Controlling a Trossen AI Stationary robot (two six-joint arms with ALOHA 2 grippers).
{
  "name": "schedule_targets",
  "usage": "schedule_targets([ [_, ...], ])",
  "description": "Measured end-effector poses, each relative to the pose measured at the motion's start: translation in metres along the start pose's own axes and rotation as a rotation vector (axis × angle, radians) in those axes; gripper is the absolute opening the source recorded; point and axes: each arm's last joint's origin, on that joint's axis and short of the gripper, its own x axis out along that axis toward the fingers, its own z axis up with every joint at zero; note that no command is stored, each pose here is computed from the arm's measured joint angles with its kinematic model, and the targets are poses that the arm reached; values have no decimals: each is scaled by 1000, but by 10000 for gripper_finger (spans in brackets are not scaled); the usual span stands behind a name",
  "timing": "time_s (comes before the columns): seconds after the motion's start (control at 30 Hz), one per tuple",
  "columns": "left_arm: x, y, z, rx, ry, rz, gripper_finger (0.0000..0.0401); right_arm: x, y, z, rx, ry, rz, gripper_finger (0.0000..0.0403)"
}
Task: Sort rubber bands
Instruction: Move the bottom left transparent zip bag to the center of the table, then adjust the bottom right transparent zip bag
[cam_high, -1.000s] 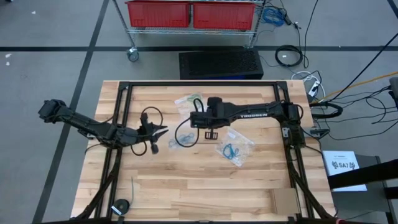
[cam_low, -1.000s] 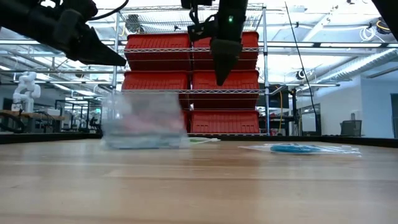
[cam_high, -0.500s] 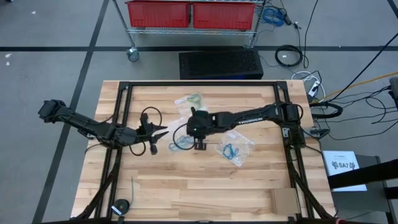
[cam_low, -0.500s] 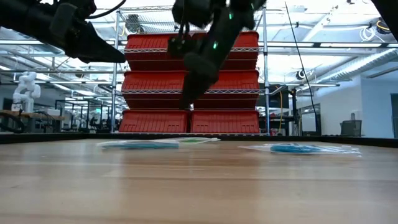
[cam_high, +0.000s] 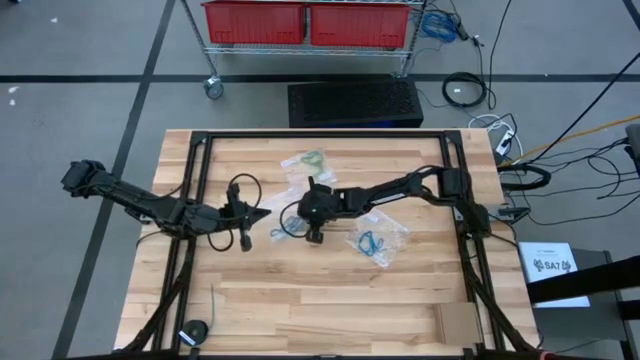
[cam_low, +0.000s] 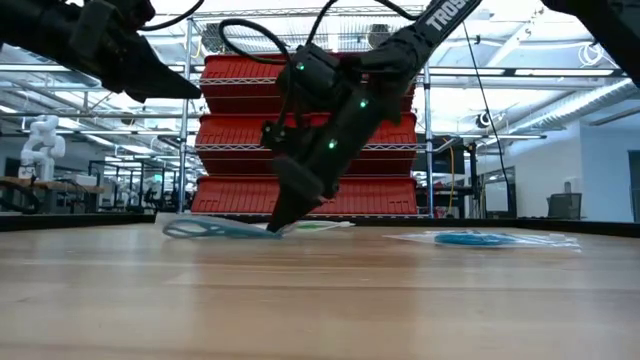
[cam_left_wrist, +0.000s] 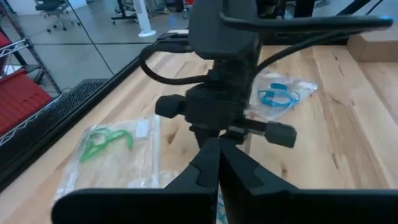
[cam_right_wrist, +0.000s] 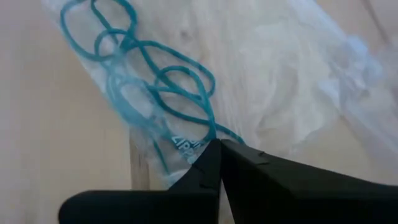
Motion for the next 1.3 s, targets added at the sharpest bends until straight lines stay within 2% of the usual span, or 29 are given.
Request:
schedule_targets([
  [0.2, 0, 0, -1, -19, 7, -2, 10, -21, 31, -12, 363, 147, -11, 0],
  [0.3, 0, 0, -1, -20, 8, -2, 10, -25, 56, -20, 471, 184, -11, 0],
  [0.47, 0, 0, -1, -19, 10, -2, 10, -38, 95, -25, 463, 130, -12, 0],
  [0.63, 0, 0, -1, -42, 11, -2, 11, -77, 109, -20, 374, 56, -70, 0],
  [0.73, 0, 0, -2, -45, 17, -2, 11, -103, 101, -16, 381, 62, -170, 0],
  [0.9, 0, 0, -4, -78, 41, 1, 11, -119, 77, -50, 471, 325, -497, 0],
  [1.0, 0, 0, -7, -101, 63, 5, 11, -118, 66, -78, 543, 428, -625, 0],
  [1.07, 0, 1, -8, -109, 70, 7, 11, -109, 59, -97, 567, 477, -640, 0],
  [1.13, 0, 1, -7, -110, 67, 6, 11, -100, 53, -109, 582, 469, -605, 0],
  [1.23, 0, 1, -7, -107, 67, 8, 11, -93, 44, -120, 549, 475, -555, 0],
  [1.3, 0, 1, -7, -106, 69, 9, 11, -91, 40, -121, 471, 469, -555, 0],
])
